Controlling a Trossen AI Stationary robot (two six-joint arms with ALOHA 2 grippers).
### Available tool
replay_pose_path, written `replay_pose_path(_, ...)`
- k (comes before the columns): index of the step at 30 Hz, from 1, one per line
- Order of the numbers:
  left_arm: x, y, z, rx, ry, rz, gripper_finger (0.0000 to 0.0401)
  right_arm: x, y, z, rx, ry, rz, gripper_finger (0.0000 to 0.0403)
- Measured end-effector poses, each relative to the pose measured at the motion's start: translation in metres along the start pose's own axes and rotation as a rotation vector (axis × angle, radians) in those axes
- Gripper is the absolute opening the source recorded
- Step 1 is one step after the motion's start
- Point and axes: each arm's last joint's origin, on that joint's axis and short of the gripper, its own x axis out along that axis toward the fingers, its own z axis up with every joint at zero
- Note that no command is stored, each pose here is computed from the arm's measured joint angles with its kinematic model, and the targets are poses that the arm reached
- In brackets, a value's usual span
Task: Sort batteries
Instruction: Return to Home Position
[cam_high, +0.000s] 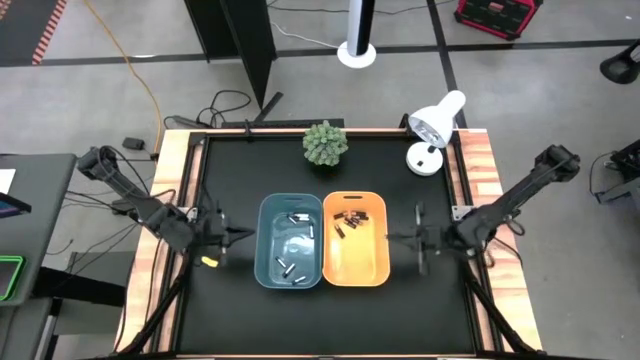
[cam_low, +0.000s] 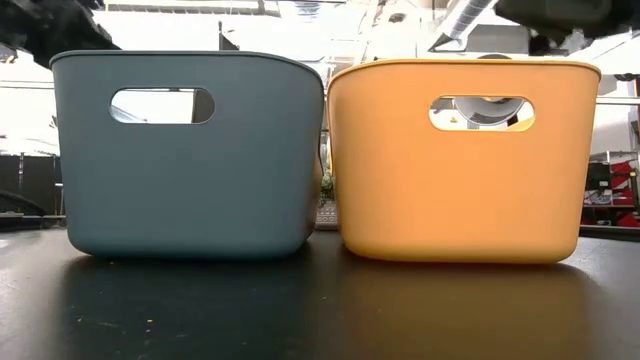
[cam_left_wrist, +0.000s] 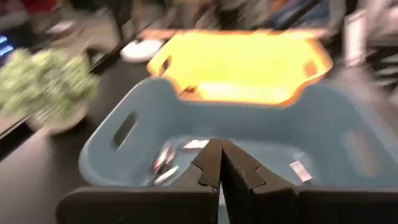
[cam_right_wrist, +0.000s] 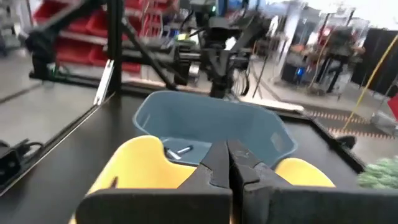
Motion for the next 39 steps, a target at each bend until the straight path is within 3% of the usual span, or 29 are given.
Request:
replay_pose_path(5, -0.004, 0.017, -0.004, -0.036, -0.130, -0.120, 0.0000, -0.023, -0.025, -0.029, 0.044, -0.096, 0.000, 0.0000)
replay_pose_path(13, 0.002, 0.039, -0.024, -0.045, -0.159, -0.190, 0.0000, -0.032, -0.047, -0.055, 0.058, -0.168, 0.057, 0.0000)
replay_pose_path(19, 0.005, 0.047, -0.034, -0.008, -0.193, -0.202, 0.0000, -0.032, -0.056, -0.057, 0.037, -0.178, 0.098, 0.0000)
replay_pose_path(25, 0.007, 0.052, -0.052, -0.030, -0.235, -0.216, 0.0000, -0.033, -0.063, -0.060, 0.029, -0.144, 0.061, 0.0000)
replay_pose_path(34, 0.002, 0.055, -0.052, -0.009, -0.294, -0.227, 0.0000, -0.039, -0.064, -0.062, 0.009, -0.135, 0.062, 0.0000)
replay_pose_path(39, 0.001, 0.056, -0.057, 0.003, -0.251, -0.215, 0.0000, -0.041, -0.065, -0.061, -0.006, -0.147, 0.057, 0.0000)
